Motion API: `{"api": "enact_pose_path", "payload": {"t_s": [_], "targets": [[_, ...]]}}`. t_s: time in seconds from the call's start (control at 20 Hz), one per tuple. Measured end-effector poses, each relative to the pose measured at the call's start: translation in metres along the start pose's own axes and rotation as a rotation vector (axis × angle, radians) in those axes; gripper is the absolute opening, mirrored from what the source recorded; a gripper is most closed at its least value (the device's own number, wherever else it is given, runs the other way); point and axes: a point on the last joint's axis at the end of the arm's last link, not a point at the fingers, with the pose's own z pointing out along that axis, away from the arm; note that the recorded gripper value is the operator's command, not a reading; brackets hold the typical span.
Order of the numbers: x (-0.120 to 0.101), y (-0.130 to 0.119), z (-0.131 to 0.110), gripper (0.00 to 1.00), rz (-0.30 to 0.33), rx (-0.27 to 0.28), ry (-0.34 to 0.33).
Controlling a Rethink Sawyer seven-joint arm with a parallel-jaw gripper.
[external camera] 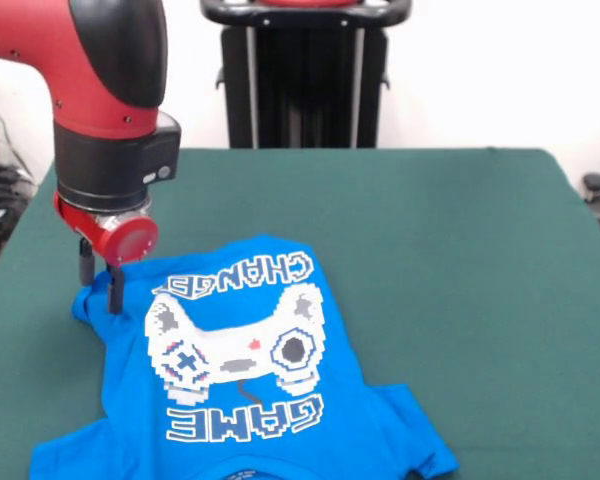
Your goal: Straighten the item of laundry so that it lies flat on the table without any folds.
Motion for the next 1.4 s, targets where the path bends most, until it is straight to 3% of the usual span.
{"api": "enact_pose_path", "payload": {"t_s": [0.75,1.4], "targets": [[0.013,0.001,0.012,1.0,-0.02,0.01,0.02],[0.019,0.003,-0.002,1.0,-0.036,0.069,0.062]]}}
